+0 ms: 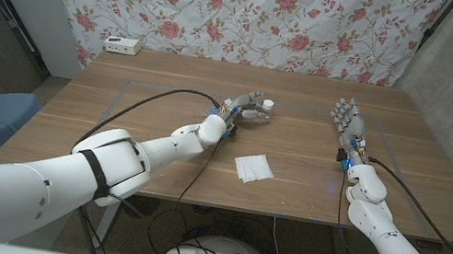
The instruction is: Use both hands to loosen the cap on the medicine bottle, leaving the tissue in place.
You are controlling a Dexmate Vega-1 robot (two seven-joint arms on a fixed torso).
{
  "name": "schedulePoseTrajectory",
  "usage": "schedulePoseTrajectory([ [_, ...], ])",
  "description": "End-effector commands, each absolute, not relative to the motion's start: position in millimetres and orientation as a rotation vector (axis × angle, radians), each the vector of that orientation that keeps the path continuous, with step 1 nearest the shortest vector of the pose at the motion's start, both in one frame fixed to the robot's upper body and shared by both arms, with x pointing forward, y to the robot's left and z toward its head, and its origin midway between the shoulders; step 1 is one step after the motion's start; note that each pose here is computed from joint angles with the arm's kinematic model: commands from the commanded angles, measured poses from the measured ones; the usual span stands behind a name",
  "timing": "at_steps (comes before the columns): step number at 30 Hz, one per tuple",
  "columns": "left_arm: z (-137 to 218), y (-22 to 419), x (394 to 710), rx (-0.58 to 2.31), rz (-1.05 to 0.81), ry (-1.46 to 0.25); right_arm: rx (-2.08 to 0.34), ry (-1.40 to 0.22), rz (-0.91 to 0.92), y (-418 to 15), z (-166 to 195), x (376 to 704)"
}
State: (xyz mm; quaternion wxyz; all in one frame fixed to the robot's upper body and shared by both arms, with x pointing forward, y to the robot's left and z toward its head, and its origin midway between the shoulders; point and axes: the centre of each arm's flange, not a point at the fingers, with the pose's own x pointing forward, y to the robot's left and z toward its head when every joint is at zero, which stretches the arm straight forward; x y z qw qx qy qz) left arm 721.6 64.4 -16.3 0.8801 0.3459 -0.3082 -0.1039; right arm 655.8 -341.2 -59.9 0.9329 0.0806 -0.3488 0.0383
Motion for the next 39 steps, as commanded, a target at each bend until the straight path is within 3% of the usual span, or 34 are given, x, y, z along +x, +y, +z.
schedulePoseTrajectory([
  [1, -14.5, 70.4, 713.1, 0.708, -0.191, -0.667, 0.156, -0.709, 0.09, -337.8, -59.5, 653.8],
  [39, -12.9, 87.0, 670.9, 0.7, -0.143, -0.696, 0.004, -0.707, 0.176, -304.0, -32.2, 641.9],
])
